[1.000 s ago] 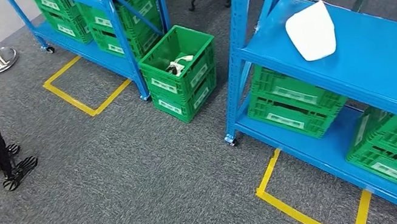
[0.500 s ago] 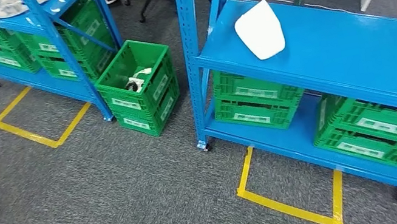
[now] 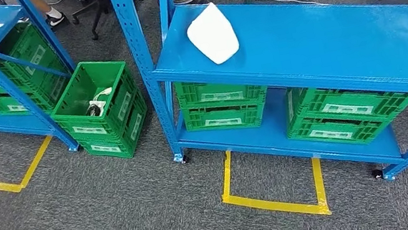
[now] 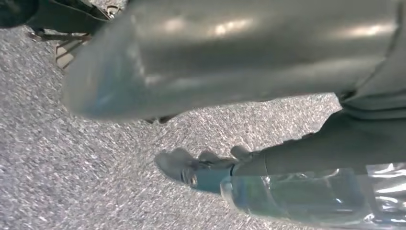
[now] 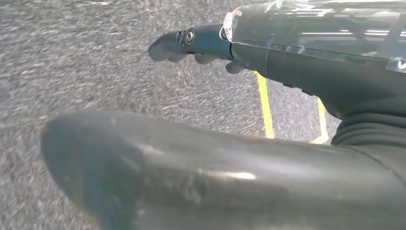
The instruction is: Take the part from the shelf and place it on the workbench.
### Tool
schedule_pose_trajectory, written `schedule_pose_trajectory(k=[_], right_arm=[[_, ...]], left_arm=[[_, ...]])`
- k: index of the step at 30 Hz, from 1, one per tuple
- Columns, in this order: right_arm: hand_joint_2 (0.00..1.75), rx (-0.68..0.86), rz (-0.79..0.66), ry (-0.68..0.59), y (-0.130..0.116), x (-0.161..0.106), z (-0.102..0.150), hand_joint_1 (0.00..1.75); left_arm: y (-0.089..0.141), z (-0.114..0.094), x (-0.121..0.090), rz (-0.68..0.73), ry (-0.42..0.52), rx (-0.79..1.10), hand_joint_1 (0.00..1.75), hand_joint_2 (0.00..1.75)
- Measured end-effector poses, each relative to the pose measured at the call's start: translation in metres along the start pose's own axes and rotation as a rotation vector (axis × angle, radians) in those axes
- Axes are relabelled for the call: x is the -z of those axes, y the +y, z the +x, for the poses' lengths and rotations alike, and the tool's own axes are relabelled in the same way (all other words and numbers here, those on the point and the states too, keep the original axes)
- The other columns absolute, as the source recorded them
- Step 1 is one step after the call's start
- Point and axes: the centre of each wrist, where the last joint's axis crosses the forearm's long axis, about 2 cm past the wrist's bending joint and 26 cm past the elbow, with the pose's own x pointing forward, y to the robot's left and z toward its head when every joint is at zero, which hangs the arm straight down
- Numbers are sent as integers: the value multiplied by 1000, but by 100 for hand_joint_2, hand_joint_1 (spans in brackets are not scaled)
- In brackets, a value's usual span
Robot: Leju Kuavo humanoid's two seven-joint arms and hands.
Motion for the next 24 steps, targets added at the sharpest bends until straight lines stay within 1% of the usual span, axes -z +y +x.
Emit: schedule_pose_trajectory(k=[6,16,20,21,24], right_arm=[[0,3,2,-5,1,0,4,0],[0,16,-1,17,0,0,-4,0],[0,8,-4,11,1,0,-2,0],[0,-1,-9,11,1,-1,-2,0],[131,-37,-27,25,-4,0,-10,0]], left_arm=[[-2,-2,-1,-3,7,0,0,0],[-3,-6,-2,-7,18,10,0,0],[-6,-6,-3,-11,18,13,0,0],[-7,-8,-3,-11,22,16,0,44],[-8,-9,-4,4,33,6,0,175]])
